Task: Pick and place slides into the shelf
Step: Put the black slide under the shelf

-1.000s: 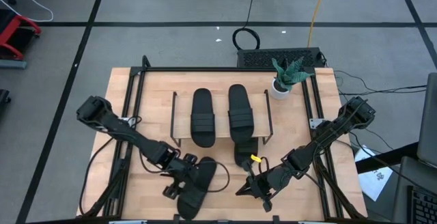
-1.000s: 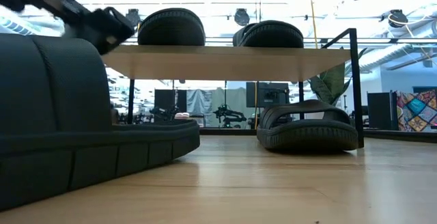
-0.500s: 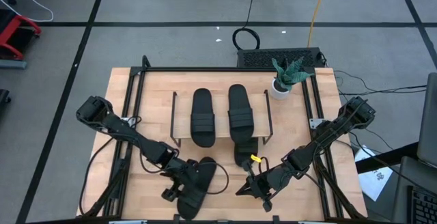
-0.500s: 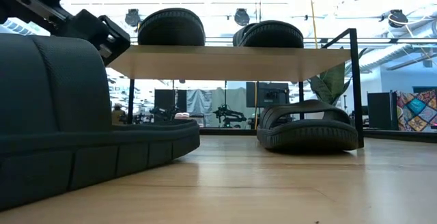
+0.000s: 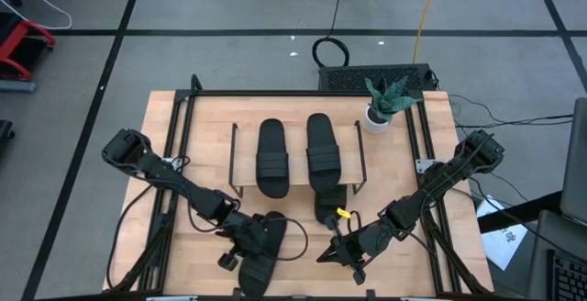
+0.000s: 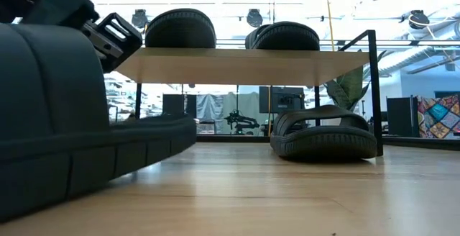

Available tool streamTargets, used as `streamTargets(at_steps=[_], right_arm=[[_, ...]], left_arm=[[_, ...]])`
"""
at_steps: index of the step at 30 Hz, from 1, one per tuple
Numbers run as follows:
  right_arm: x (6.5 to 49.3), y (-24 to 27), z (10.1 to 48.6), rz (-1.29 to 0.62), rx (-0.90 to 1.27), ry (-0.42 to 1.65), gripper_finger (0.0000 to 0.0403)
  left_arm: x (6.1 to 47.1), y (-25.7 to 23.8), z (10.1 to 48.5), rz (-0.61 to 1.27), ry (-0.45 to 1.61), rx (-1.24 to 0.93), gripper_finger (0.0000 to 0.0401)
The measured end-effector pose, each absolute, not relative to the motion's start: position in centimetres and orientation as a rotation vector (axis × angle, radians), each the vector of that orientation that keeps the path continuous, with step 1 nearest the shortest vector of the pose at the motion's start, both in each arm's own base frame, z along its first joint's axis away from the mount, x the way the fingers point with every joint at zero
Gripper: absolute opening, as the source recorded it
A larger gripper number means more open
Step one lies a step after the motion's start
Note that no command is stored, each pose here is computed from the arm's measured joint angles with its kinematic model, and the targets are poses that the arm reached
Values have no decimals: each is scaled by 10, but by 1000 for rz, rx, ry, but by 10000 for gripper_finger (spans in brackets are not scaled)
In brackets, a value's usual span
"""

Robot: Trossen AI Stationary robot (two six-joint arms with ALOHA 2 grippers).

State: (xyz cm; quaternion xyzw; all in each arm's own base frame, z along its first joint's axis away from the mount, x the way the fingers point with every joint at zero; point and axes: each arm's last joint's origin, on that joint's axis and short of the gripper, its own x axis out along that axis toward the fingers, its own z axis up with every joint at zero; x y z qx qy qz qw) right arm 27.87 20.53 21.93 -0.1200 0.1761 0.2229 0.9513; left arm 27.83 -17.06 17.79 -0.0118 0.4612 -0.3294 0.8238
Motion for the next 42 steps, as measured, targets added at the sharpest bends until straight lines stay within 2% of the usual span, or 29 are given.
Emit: streamTargets(at_steps=[3,12,19,28,31,42], right_arm=[[279,205,219,453,-244,358,0],[279,205,219,456,-260,354,0],[279,206,221,457,-260,335,0],[280,206,222,463,-290,318,0],[279,207,222,474,-324,304,0],[270,227,241,528,-385,76,0]], left_arm=[[277,-174,179,-712,975,-16,11],[267,-190,187,-746,915,21,4],[251,-204,215,-811,787,18,2],[227,-221,252,-781,555,41,2],[219,-228,264,-729,441,85,2],[185,-251,293,-312,89,344,1]])
